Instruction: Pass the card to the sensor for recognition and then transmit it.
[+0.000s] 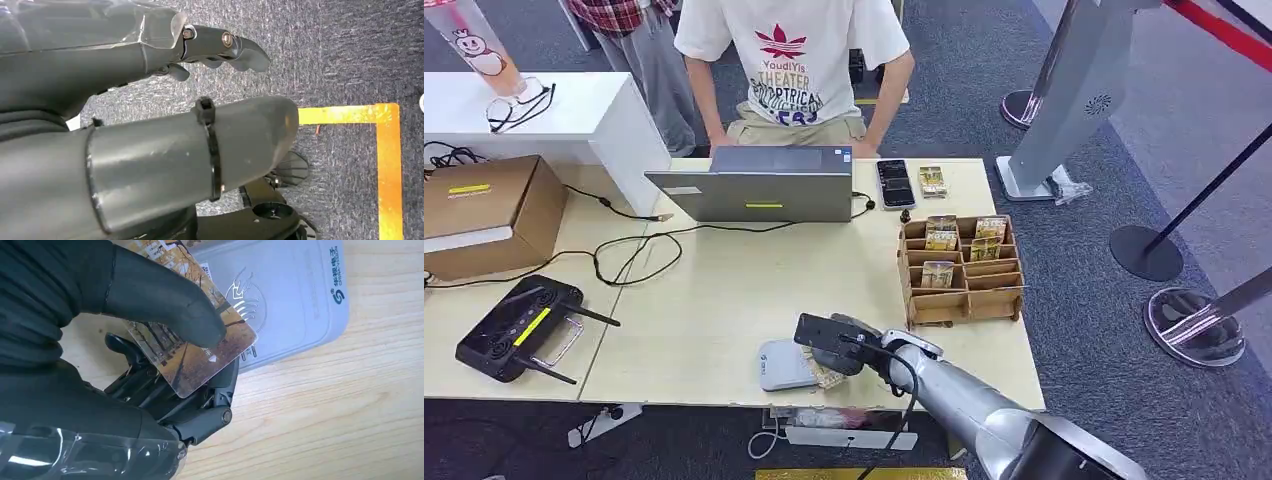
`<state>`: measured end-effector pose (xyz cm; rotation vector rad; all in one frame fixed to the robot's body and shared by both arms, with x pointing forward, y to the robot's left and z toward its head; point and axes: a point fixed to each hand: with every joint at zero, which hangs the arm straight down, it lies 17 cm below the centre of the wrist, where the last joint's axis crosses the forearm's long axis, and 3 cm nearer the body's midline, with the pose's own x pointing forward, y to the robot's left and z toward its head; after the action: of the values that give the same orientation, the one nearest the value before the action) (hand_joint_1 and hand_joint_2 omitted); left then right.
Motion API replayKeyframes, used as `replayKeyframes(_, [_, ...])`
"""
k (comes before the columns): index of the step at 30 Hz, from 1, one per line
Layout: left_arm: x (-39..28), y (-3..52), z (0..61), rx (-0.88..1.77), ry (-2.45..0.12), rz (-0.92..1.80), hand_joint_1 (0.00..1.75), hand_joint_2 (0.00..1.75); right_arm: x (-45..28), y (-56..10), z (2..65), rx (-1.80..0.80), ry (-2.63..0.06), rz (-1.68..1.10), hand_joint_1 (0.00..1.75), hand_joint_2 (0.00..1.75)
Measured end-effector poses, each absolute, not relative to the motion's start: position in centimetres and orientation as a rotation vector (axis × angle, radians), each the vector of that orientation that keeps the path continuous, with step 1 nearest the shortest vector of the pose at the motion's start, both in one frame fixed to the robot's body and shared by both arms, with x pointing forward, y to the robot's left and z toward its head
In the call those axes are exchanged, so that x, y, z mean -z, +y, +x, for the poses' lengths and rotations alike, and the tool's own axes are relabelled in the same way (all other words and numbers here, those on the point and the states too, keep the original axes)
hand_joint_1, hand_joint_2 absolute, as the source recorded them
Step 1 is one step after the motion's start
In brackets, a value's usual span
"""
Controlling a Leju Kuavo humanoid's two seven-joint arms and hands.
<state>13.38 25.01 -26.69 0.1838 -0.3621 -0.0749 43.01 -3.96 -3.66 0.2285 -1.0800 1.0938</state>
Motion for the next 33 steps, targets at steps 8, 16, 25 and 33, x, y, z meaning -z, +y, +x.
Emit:
replayKeyframes(8, [26.7,25.0,13.4,0.078,-0.363,0.184,0.0,0.0,3.6,-3.9,43.0,-1.088,-1.08,0.233,1.75,1.75])
replayKeyframes(16, [26.7,25.0,13.4,0.071,-0.361,0.186,0.0,0.0,2.9,-3.7,43.4,-1.023,-1.1,0.269,1.75,1.75])
replayKeyframes(25, [26.7,25.0,13.3,0.07,-0.36,0.185,0.0,0.0,2.1,-4.7,44.3,-0.919,-1.116,0.313,1.75,1.75])
replayKeyframes(33, [26.8,25.1,13.0,0.055,-0.357,0.186,0.0,0.0,1.5,-5.2,44.8,-0.869,-1.136,0.34,1.75,1.75])
